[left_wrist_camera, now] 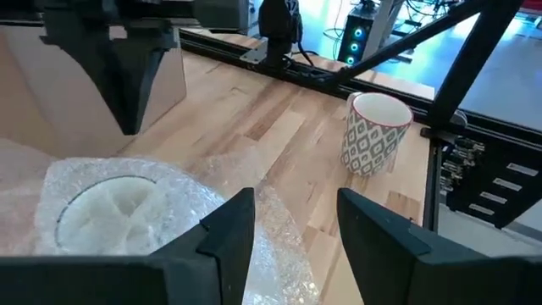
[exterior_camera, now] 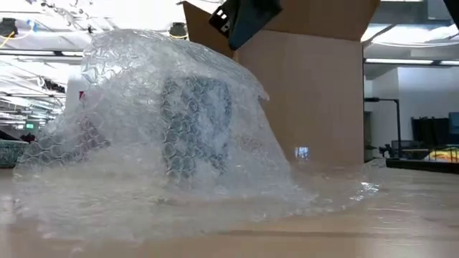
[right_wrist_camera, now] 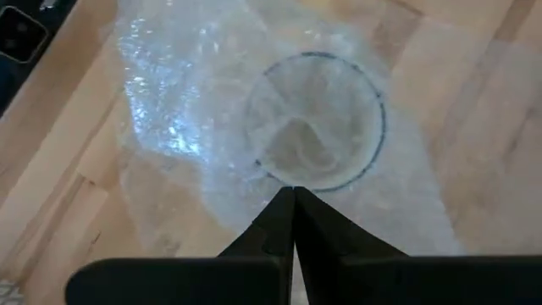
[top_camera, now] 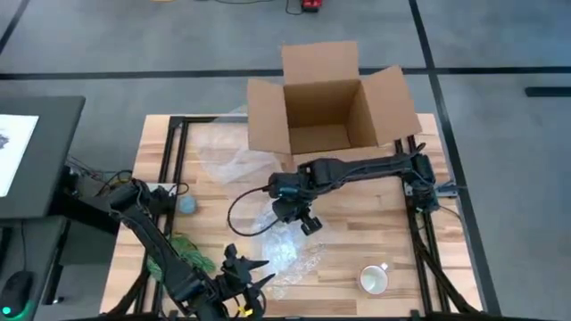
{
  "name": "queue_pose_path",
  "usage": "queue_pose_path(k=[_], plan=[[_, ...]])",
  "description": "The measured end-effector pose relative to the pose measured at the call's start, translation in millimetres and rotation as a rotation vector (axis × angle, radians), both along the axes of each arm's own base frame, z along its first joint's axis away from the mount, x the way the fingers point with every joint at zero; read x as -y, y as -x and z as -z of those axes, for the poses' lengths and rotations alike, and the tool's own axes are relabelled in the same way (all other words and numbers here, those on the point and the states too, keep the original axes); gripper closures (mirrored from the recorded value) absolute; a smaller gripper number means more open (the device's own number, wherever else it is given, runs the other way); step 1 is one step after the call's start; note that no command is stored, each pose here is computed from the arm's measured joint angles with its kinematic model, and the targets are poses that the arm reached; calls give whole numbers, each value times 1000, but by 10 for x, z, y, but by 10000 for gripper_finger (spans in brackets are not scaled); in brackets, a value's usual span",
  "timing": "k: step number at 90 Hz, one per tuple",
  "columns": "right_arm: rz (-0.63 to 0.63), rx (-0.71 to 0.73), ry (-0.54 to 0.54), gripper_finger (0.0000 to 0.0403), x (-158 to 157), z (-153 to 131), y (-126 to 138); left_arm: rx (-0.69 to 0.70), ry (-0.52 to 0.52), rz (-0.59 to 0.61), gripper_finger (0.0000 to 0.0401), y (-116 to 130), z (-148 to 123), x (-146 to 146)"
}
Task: Wrap mug
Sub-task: Wrap the white blue mug with bubble wrap
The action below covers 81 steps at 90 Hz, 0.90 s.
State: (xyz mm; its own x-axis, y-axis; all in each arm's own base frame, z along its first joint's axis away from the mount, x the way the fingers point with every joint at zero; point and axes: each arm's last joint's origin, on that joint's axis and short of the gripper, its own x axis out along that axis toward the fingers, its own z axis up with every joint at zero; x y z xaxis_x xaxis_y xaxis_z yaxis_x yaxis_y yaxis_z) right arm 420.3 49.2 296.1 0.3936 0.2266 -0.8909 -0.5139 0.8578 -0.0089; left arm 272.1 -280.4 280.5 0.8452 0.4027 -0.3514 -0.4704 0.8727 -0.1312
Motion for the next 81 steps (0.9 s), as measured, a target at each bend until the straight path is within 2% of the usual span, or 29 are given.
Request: queue_pose_path(k=[16,46,81], plan=[[25,56,-16,403,16,84,-73,3,5,-3,253,-2,-1,-1],[36,44,-15,403,51,323,-93,-1,-13,0,253,-3,-1,-4],[77,74,-32,403,110,311,-125,0,-13,-5,253,-15,-2,-16]])
